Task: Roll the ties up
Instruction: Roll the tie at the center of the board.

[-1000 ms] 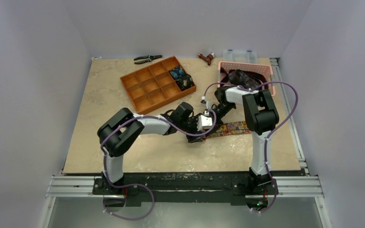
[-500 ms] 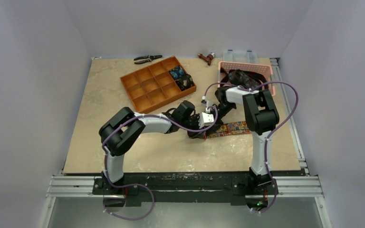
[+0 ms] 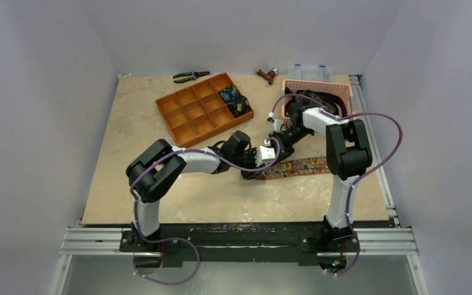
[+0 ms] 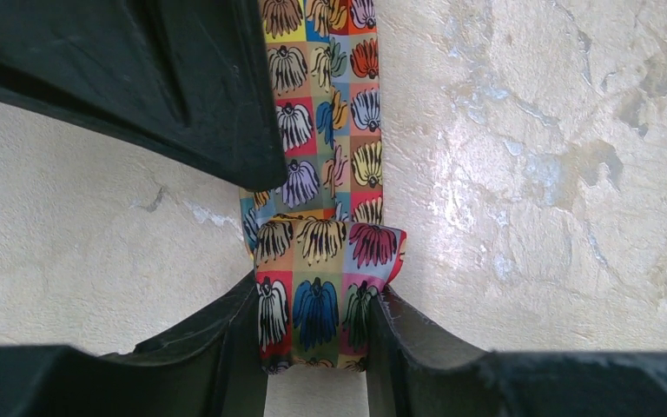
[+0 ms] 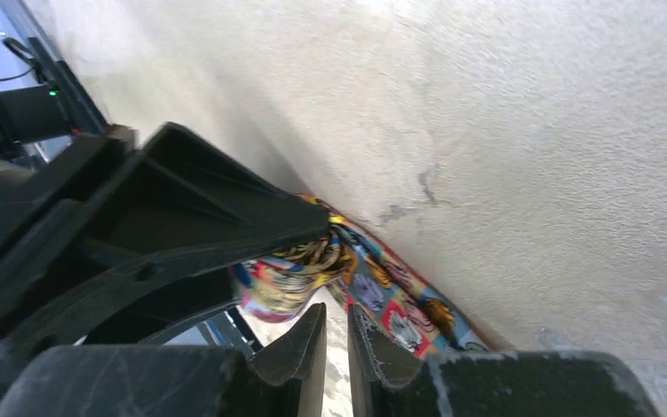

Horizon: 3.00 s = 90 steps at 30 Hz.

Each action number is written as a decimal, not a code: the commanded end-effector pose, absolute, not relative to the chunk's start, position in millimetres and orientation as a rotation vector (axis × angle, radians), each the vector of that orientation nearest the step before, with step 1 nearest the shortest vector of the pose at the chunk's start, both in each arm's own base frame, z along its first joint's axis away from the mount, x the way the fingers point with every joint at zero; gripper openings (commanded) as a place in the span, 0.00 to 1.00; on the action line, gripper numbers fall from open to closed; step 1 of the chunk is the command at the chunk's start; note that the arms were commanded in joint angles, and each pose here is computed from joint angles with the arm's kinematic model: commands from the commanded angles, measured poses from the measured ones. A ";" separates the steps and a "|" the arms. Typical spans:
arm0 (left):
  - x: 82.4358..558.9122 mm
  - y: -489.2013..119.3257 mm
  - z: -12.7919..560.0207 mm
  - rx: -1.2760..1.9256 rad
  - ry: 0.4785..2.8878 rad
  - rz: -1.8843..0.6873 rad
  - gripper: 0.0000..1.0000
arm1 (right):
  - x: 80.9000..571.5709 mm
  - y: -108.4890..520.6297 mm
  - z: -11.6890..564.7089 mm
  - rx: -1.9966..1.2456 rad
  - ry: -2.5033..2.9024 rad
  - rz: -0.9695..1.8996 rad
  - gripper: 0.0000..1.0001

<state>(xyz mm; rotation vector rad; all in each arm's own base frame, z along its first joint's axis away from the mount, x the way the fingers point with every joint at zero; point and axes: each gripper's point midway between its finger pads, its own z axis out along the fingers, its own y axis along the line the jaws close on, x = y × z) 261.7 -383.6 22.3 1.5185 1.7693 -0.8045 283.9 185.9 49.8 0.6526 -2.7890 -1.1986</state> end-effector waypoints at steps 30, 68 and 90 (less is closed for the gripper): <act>252.5 -321.3 -28.5 1.604 2.056 -0.513 0.27 | 270.3 218.7 70.7 0.605 -2.688 -1.452 0.53; 272.2 -399.5 35.0 1.248 1.756 -0.987 0.67 | 304.0 144.7 -37.3 0.728 -3.035 -0.575 0.00; 265.5 -349.3 -16.4 1.592 1.862 -0.581 0.32 | 281.2 190.8 69.3 0.728 -2.815 -1.324 0.52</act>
